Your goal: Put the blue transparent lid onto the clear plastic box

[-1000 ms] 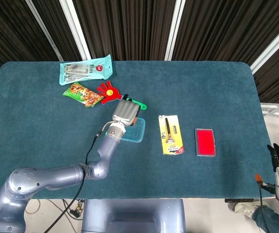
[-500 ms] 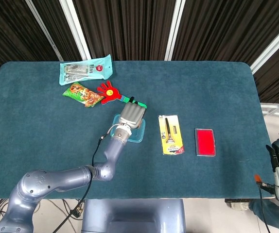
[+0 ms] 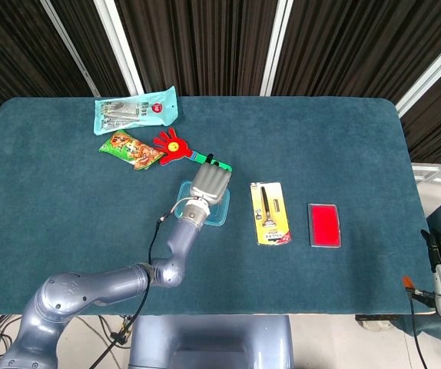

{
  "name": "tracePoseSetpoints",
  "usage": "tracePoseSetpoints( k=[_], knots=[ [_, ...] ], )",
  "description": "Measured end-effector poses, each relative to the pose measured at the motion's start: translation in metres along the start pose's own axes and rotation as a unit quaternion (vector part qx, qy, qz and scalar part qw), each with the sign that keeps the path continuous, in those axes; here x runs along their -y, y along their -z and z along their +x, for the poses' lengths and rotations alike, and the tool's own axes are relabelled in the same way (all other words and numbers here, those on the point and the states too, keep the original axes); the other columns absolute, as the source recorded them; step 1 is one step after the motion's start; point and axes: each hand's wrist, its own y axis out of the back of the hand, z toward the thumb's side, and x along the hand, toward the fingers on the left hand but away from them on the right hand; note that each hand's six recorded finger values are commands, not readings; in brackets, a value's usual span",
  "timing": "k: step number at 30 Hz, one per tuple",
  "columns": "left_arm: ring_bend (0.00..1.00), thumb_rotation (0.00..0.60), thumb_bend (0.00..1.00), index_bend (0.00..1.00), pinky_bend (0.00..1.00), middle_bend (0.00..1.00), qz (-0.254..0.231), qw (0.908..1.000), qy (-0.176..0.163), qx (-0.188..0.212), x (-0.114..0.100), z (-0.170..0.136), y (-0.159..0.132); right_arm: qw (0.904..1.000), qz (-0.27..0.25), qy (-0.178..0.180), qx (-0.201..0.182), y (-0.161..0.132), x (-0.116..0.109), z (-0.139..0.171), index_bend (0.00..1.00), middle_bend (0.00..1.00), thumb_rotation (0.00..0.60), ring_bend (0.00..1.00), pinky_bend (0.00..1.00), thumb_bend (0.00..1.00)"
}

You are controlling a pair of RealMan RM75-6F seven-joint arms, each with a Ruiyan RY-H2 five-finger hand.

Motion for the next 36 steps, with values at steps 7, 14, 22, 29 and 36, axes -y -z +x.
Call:
tracePoseSetpoints(
  k=[7,14,22,29,36],
  knots=[
    [0.30,0.600,0.59,0.66,0.13,0.55,0.012,0.9999,0.004,0.006,0.007,0.000,-0.005,1.0000,-0.001,0.005,0.006,0.002,-0.001,0.000,0.00,0.01,0.600,0.00,0.00,0.34],
    [0.30,0.600,0.59,0.66,0.13,0.54,0.034,0.9994,0.001,0.008,0.011,0.001,-0.009,1.0000,0.000,0.005,0.004,0.001,-0.001,0.000,0.00,0.01,0.600,0.00,0.00,0.34],
    [0.30,0.600,0.59,0.66,0.13,0.54,0.051,0.9987,0.005,0.010,0.018,0.002,-0.013,1.0000,0.000,0.006,0.004,0.001,-0.002,-0.001,0.00,0.01,0.600,0.00,0.00,0.34],
    [0.30,0.600,0.59,0.66,0.13,0.53,0.058,0.9982,0.007,0.010,0.021,0.002,-0.013,1.0000,0.000,0.007,0.004,0.001,-0.002,-0.002,0.00,0.01,0.600,0.00,0.00,0.34],
    [0.30,0.600,0.59,0.66,0.13,0.54,0.065,0.9978,0.012,0.008,0.028,0.002,-0.010,1.0000,0.001,0.008,0.003,0.001,-0.003,-0.001,0.00,0.01,0.600,0.00,0.00,0.34]
  ],
)
